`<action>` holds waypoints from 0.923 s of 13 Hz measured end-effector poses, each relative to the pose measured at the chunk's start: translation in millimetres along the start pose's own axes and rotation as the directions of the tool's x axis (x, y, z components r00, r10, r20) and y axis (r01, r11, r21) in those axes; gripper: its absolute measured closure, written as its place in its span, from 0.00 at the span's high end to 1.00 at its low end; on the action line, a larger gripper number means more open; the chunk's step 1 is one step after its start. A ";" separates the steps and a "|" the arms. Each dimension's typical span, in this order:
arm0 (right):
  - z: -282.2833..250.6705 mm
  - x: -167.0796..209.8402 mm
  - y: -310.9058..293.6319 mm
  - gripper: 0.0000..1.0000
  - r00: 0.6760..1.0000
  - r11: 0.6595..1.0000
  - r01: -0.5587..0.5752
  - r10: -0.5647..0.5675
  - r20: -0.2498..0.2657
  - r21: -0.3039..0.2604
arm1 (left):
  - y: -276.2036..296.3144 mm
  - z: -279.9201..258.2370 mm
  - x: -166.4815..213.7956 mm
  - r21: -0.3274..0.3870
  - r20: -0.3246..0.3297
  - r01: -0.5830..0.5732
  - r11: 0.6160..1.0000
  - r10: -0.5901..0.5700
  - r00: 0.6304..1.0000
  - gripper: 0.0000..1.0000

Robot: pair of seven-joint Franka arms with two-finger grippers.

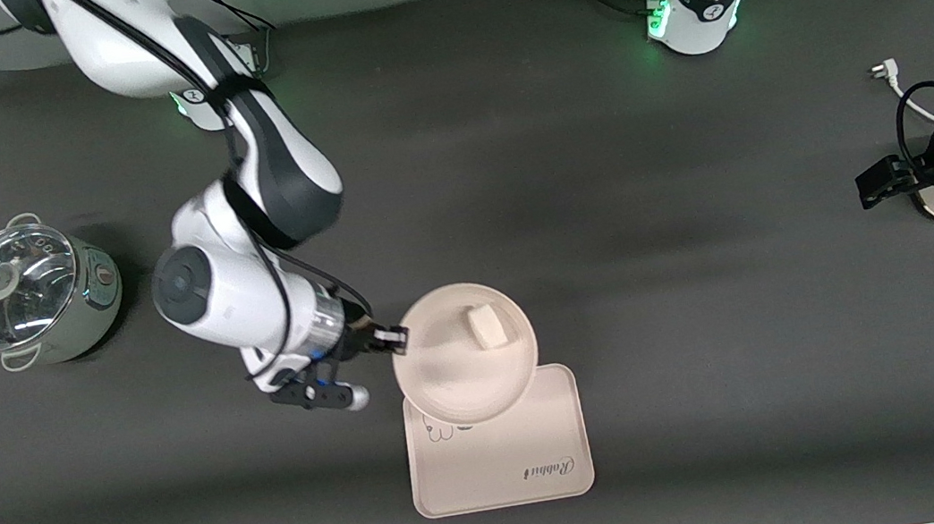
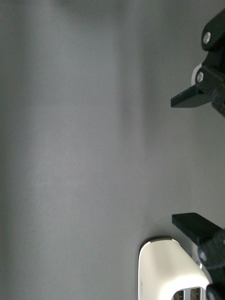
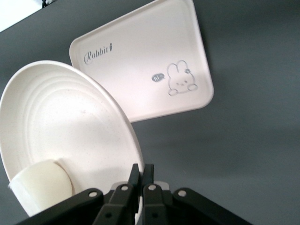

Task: Place bun in plate and plate on tray
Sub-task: 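Lift the plate with the right gripper and carry it over the tray, then lower the plate onto the tray and open the right gripper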

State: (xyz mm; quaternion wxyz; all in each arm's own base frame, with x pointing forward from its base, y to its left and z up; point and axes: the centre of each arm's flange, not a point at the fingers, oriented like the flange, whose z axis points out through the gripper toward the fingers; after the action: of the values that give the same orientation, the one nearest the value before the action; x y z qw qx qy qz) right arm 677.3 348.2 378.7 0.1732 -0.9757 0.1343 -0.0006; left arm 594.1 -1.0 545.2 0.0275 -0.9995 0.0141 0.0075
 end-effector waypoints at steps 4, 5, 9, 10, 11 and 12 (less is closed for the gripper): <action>90.4 29.7 23.1 0.04 0.995 0.997 -0.075 0.076 -0.058 0.029 | -0.8 -3.1 -1.6 0.002 -0.001 0.001 1.000 -0.001 1.000 1.00; 104.7 38.4 34.1 0.04 0.994 0.995 -0.097 0.099 -0.054 0.033 | -1.3 -3.7 -1.8 0.002 -0.002 0.002 1.000 -0.002 1.000 1.00; 144.0 52.4 53.8 0.04 0.989 0.991 -0.127 0.131 -0.075 0.047 | -2.4 -8.6 -4.2 0.003 -0.008 0.005 1.000 -0.005 1.000 1.00; 152.4 52.0 55.4 0.04 0.988 0.990 -0.129 0.132 -0.079 0.048 | -2.4 -9.2 -4.7 0.003 -0.007 0.005 1.000 -0.005 1.000 1.00; 158.8 51.6 56.5 0.04 0.987 0.990 -0.130 0.134 -0.084 0.051 | -2.4 -9.3 -4.8 0.003 -0.007 0.005 1.000 -0.005 1.000 1.00; 164.8 51.1 58.6 0.04 0.987 0.990 -0.133 0.136 -0.083 0.048 | -2.4 -9.2 -4.8 0.003 -0.007 0.005 1.000 -0.005 1.000 1.00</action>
State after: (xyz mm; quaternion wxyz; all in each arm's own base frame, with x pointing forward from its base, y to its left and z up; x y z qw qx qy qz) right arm 719.0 337.5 201.6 0.1873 -0.9596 0.2071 -0.0339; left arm 589.5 1.0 554.6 0.0289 -0.9995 0.0116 0.0041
